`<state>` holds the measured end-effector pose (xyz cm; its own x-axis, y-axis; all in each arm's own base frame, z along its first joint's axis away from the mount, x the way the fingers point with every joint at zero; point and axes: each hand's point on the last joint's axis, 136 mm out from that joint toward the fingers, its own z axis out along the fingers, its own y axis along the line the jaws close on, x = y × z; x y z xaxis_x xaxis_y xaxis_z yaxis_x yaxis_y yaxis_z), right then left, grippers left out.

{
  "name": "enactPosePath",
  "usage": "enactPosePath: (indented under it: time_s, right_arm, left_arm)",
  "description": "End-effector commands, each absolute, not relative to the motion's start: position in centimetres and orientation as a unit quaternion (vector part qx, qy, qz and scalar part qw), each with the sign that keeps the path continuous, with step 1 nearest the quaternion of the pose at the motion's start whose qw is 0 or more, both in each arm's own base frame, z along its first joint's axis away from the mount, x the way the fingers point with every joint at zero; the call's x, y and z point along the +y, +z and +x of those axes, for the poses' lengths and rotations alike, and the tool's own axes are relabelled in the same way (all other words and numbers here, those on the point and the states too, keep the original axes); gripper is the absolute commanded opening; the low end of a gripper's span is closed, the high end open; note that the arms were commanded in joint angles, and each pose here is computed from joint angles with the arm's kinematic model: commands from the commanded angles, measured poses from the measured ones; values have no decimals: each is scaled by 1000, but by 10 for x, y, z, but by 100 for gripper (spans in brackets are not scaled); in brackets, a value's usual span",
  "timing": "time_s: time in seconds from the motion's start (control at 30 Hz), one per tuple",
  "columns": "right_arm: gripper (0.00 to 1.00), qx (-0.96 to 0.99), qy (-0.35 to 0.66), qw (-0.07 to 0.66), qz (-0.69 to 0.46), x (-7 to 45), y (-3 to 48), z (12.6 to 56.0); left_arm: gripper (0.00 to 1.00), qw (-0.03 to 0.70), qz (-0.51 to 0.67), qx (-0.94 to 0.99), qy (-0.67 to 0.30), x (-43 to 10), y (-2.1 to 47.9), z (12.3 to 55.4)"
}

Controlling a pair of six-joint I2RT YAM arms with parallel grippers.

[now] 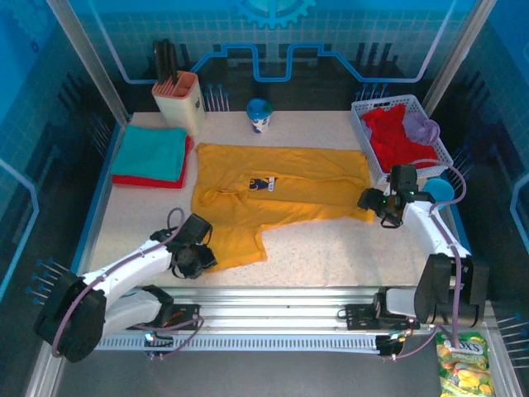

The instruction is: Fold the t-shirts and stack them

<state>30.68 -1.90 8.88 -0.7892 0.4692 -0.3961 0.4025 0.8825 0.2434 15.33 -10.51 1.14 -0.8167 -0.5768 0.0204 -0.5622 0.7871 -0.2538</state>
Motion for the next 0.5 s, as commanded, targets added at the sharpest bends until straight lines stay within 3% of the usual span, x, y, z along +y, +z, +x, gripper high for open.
enactPosePath:
  time_s: [0.0,0.17,0.47]
  right_arm:
    - [78,937,79,236,245,-24,90,321]
    - [72,938,77,227,252,-28,78,335]
    - [58,936,96,229,249,-28,74,369]
  left_arm:
    - [20,19,-302,943,-138,-112,1,149]
    - [0,22,-299,945,-131,-110,6,151]
    - [0,35,-286,950,-123,-107,18,154]
